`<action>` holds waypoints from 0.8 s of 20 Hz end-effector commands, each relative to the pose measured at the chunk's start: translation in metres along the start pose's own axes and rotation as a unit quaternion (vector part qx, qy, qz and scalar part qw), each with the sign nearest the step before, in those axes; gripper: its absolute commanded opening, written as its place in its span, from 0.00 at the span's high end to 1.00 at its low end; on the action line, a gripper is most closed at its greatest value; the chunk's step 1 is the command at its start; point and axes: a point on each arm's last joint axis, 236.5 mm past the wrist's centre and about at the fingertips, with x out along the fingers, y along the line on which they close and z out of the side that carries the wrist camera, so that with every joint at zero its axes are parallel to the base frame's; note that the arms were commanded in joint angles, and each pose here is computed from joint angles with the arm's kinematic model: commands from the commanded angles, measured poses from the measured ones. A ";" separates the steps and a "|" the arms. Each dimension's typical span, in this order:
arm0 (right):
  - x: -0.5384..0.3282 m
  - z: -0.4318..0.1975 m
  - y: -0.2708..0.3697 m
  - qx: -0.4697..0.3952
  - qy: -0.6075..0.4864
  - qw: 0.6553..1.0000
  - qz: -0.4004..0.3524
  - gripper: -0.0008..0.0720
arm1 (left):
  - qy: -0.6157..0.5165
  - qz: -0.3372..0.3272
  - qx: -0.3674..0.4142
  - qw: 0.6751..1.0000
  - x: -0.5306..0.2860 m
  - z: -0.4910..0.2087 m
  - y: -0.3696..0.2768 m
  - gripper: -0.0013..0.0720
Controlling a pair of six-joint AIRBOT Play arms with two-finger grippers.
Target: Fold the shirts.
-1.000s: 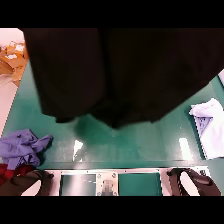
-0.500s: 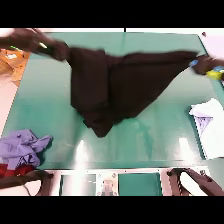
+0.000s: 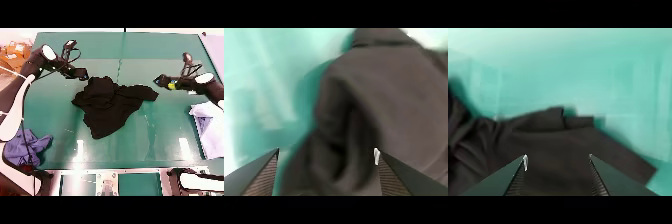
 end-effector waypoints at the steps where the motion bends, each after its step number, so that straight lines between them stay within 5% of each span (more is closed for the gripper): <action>1: -0.043 0.005 0.008 0.034 0.039 0.998 0.032 0.44 | 0.078 0.095 0.028 0.992 -0.042 -0.014 0.035 0.06; 9: -0.015 -0.283 0.096 0.147 0.297 0.940 0.081 0.43 | 0.079 0.088 0.022 0.993 -0.057 -0.009 0.026 0.06; 16: 0.033 -0.346 0.180 0.124 0.320 0.934 0.101 0.41 | 0.073 0.085 0.019 0.993 -0.057 -0.006 0.024 0.06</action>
